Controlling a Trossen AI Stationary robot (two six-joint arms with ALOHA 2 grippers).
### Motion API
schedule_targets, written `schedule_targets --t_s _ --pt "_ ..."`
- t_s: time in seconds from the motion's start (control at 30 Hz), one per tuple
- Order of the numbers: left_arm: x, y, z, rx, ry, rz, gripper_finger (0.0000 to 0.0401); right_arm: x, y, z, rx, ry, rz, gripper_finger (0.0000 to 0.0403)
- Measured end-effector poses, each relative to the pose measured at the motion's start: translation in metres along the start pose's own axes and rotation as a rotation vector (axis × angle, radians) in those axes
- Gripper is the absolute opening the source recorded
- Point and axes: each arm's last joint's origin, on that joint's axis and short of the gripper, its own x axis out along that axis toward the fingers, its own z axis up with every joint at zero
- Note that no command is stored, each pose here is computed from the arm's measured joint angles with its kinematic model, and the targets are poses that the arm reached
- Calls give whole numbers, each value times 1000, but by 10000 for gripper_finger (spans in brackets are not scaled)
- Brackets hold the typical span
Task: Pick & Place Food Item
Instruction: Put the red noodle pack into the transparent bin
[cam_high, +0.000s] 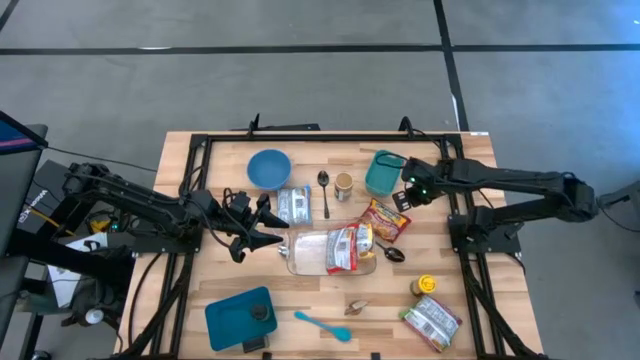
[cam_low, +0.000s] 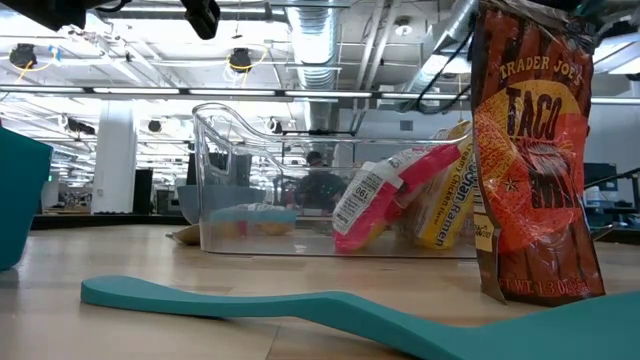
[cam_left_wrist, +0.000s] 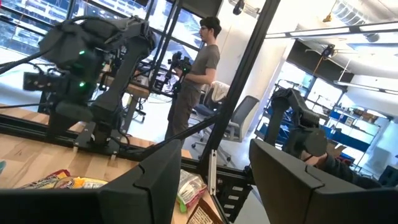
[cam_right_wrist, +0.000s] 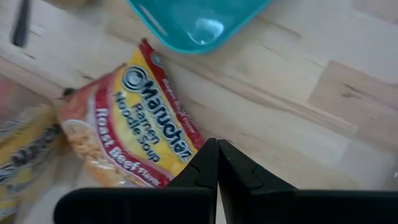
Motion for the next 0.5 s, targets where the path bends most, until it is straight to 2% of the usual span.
schedule_targets --t_s 0.3,0.4,0.5 --pt "0 0 0 0 0 0 186 17 -4 12 26 81 -38 0" --pt "0 0 0 0 0 0 186 21 -1 14 21 81 -13 0" --pt "0 0 0 0 0 0 186 27 6 15 -1 36 76 0"
